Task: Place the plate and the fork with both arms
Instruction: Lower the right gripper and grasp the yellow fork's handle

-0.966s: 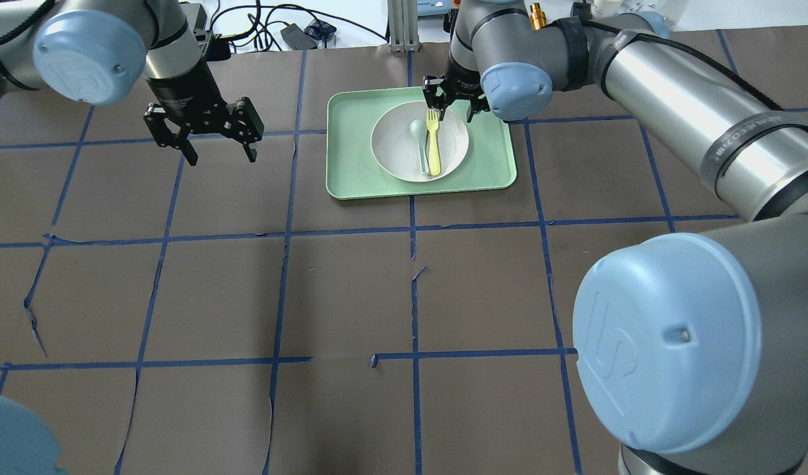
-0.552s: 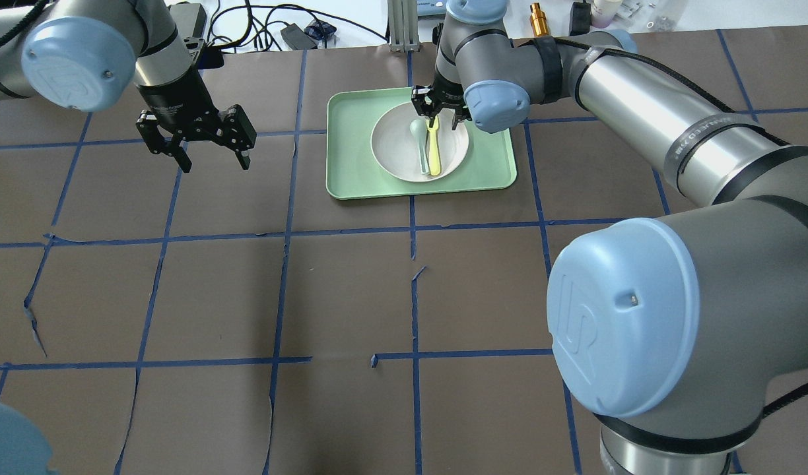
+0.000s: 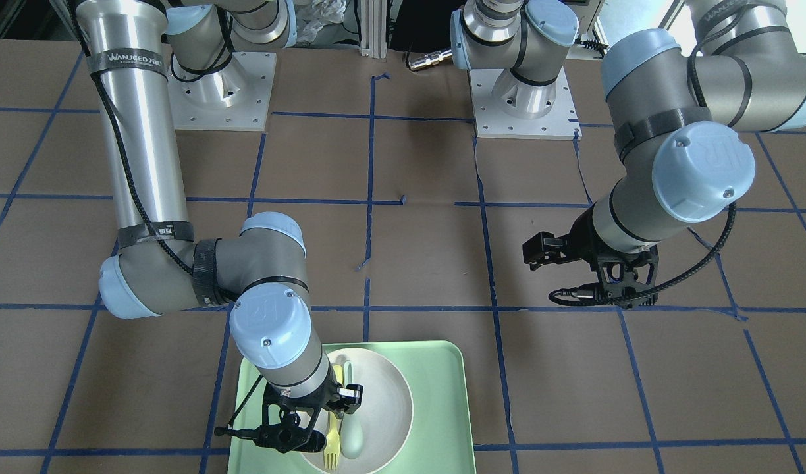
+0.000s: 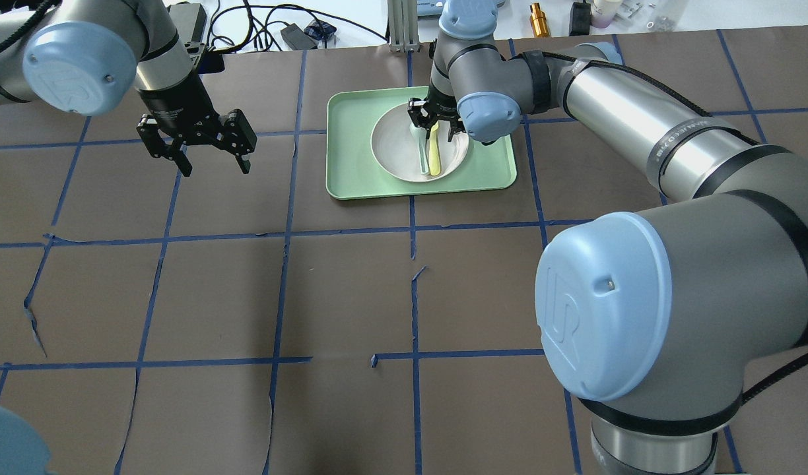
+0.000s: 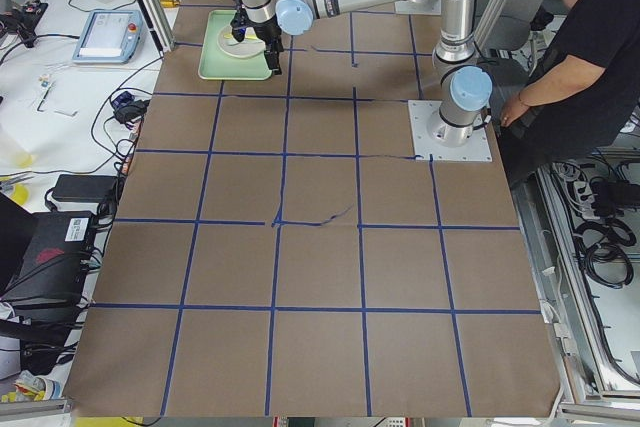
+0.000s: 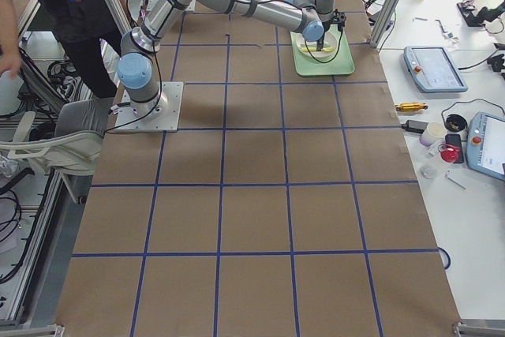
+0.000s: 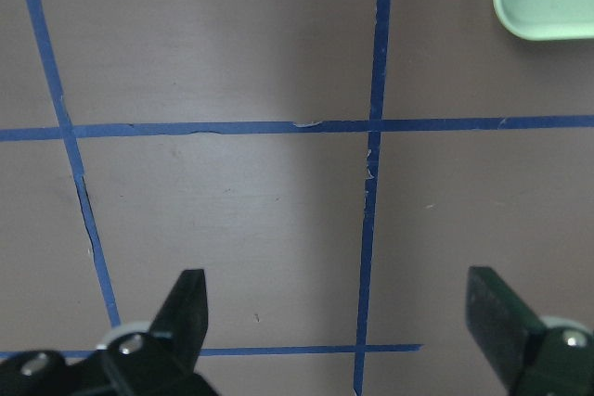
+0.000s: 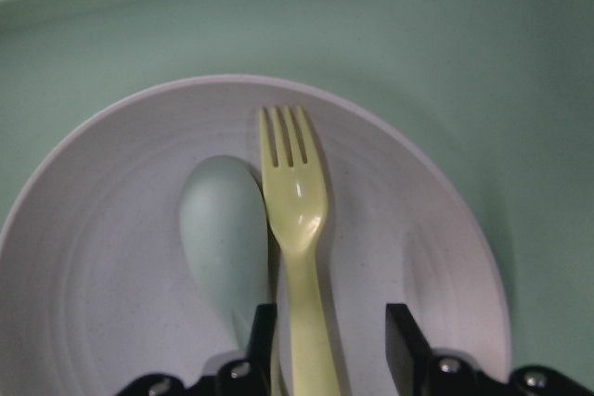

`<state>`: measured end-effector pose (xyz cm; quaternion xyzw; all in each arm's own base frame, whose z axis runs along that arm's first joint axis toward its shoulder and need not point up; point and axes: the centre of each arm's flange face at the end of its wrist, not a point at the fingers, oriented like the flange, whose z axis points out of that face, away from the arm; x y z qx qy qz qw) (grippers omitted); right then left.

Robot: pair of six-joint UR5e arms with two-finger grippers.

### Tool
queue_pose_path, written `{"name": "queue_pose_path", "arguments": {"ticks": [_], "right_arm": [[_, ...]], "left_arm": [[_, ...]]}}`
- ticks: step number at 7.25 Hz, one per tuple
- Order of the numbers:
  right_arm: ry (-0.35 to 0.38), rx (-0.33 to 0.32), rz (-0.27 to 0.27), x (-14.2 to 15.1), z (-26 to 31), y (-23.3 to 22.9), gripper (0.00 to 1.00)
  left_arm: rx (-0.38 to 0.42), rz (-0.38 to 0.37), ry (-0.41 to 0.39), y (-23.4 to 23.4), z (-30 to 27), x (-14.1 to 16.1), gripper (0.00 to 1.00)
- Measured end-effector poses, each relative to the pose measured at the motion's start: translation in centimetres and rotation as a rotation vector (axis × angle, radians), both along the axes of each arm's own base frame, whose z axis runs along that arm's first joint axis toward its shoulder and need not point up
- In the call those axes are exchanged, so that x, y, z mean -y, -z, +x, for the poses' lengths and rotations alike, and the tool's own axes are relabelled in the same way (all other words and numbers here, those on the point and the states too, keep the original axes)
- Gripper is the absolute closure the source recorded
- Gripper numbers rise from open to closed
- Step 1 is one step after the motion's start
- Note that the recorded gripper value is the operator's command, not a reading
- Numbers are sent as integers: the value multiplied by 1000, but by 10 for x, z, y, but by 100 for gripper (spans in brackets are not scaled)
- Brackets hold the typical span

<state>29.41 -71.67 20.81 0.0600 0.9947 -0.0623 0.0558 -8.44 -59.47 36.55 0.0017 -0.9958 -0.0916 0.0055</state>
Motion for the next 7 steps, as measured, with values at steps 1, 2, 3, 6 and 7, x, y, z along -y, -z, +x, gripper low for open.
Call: {"name": "queue_pose_path", "arguments": {"ticks": [1, 2, 3, 6, 7], "right_arm": [[-1, -1, 6, 0, 1, 5, 50], [-3, -3, 13, -1, 4, 10, 50], [-6, -4, 18, -2, 6, 14, 50], [-9, -7, 26, -2, 7, 20, 98], [-10, -7, 27, -3, 7, 21, 100]], "left_arm": [[0, 1, 0, 0, 0, 0, 0], [0, 4, 0, 2, 0, -1, 0], [-1, 12, 0, 5, 0, -3, 0], [-1, 22, 3, 12, -1, -8, 0], [-1, 21, 3, 12, -1, -8, 0]]}}
